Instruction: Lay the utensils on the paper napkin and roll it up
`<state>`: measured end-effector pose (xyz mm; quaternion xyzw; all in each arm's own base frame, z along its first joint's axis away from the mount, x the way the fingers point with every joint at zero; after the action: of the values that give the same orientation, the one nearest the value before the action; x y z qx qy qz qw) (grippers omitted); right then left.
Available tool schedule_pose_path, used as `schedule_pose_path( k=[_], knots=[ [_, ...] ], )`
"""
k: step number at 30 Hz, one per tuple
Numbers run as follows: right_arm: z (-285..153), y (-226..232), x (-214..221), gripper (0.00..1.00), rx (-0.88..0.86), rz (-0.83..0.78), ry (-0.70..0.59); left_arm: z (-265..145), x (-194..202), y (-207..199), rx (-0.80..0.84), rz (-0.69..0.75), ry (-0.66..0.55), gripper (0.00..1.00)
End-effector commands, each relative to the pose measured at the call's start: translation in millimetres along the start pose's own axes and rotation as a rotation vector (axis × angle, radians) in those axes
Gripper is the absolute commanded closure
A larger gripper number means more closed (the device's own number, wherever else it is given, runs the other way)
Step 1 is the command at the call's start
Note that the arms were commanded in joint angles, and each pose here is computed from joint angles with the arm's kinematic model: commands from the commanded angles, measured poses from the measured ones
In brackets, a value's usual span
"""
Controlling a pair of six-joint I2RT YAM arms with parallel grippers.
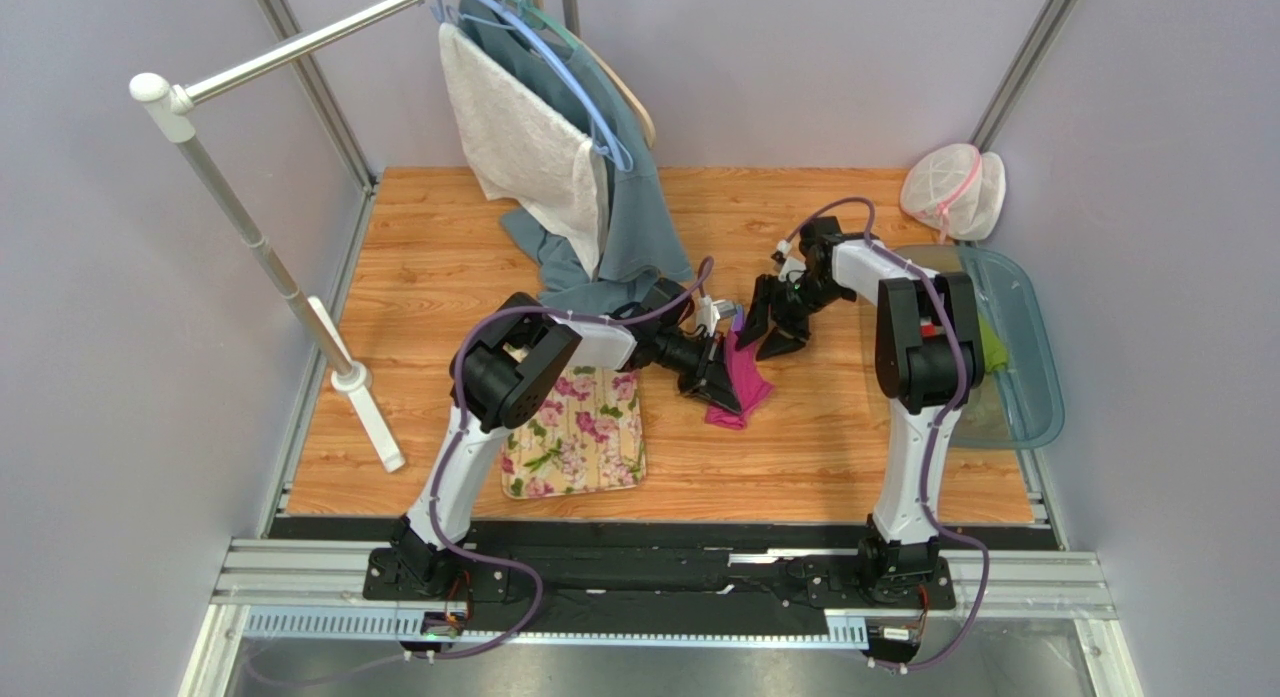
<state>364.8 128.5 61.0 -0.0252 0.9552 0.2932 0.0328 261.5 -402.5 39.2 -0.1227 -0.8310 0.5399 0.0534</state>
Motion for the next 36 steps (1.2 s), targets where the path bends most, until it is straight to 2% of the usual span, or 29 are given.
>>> schedule_pose_path(
  k=[1, 7, 12, 15, 16, 18, 23, 25, 26, 29, 36],
  knots=[
    [17.1, -9.6, 6.2, 0.49, 0.012, -0.022, 0.007, 8.8, -1.1, 36.6, -0.128, -0.030, -0.045, 1.00],
    [30.4, -16.3, 19.3, 0.52, 0.016, -0.012, 0.050, 9.3, -2.5, 36.6, -0.128, -0.029, -0.051, 1.00],
    [36.1, -21.0, 19.6, 0.61, 0.026, 0.003, 0.058, 9.8, -3.3, 37.2, -0.130, -0.030, -0.053, 1.00],
    [39.2, -22.6, 19.5, 0.74, 0.025, 0.011, 0.064, 9.8, -4.2, 36.4, -0.129, -0.028, -0.055, 1.00],
    [39.6, -22.7, 19.7, 0.87, 0.024, 0.011, 0.065, 9.8, -4.0, 36.5, -0.129, -0.027, -0.054, 1.00],
    [39.5, -21.8, 19.8, 0.99, 0.016, 0.010, 0.066, 8.7, -4.6, 34.4, -0.129, -0.019, -0.058, 1.00],
    [26.6, -8.0, 12.9, 1.00, -0.039, -0.031, 0.030, -1.5, -11.9, 14.2, -0.124, 0.069, -0.112, 1.00],
    [20.4, 0.8, 8.0, 1.00, -0.071, -0.075, 0.008, -6.5, -15.0, 7.0, -0.122, 0.123, -0.147, 0.93],
    [14.7, 6.7, 5.2, 1.00, -0.093, -0.091, -0.008, -12.4, -18.1, -6.4, -0.111, 0.160, -0.171, 0.83],
    [5.2, 16.5, -2.4, 1.00, -0.127, -0.130, -0.044, -24.7, -23.1, -28.1, -0.103, 0.243, -0.225, 0.65],
    [-14.4, 36.9, -9.6, 1.00, -0.186, -0.203, -0.109, -59.3, -26.0, -59.6, -0.145, 0.327, -0.339, 0.44]
  ],
)
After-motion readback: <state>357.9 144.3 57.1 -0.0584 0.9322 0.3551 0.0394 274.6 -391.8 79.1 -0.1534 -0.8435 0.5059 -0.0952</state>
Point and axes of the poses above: each gripper's point midway between its finger pads, its own z axis out along the fingers, its own y axis along the line the jaws close on, x = y × z, the point moved 4 cm from there along -z, back along the fingers, and after that the axes turned 10 degrees about -z, right-handed, at the moved point
